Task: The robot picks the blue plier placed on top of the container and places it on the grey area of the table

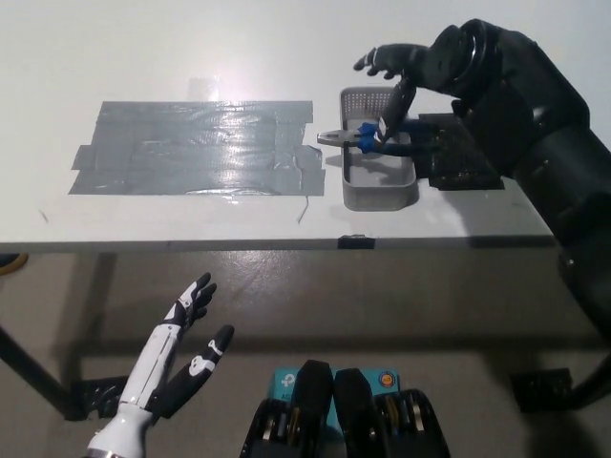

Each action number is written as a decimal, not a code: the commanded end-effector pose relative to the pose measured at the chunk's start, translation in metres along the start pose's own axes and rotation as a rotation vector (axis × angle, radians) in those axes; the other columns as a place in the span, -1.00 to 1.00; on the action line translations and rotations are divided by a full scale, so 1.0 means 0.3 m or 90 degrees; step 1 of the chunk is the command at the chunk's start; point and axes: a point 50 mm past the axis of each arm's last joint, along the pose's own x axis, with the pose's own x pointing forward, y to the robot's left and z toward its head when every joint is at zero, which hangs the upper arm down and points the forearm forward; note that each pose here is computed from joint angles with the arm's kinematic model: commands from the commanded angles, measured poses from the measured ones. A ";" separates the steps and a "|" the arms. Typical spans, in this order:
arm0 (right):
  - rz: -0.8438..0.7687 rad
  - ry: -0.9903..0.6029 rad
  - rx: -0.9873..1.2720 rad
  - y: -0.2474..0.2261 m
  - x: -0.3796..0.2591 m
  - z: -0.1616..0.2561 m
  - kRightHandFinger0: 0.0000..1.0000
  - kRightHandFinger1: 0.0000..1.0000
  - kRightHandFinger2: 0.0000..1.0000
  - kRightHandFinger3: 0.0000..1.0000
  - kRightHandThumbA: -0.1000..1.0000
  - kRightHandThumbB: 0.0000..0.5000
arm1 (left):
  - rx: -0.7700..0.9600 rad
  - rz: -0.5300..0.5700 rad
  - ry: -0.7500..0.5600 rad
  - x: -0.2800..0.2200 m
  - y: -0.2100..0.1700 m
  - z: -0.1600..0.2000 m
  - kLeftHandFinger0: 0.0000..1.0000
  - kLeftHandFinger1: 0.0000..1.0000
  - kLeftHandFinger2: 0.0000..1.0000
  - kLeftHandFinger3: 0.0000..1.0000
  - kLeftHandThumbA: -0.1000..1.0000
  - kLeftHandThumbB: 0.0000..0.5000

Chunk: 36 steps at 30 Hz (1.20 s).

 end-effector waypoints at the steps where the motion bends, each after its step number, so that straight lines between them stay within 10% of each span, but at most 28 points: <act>1: -0.030 -0.048 -0.045 -0.115 -0.056 0.099 1.00 1.00 1.00 1.00 1.00 0.17 | 0.017 -0.006 -0.032 0.016 0.023 0.039 1.00 1.00 1.00 1.00 0.62 -0.73; 36: -0.003 -0.016 -0.063 -0.043 -0.007 0.115 1.00 1.00 1.00 1.00 1.00 0.27 | 0.044 -0.021 -0.053 0.034 0.024 0.057 1.00 1.00 1.00 1.00 0.68 -0.76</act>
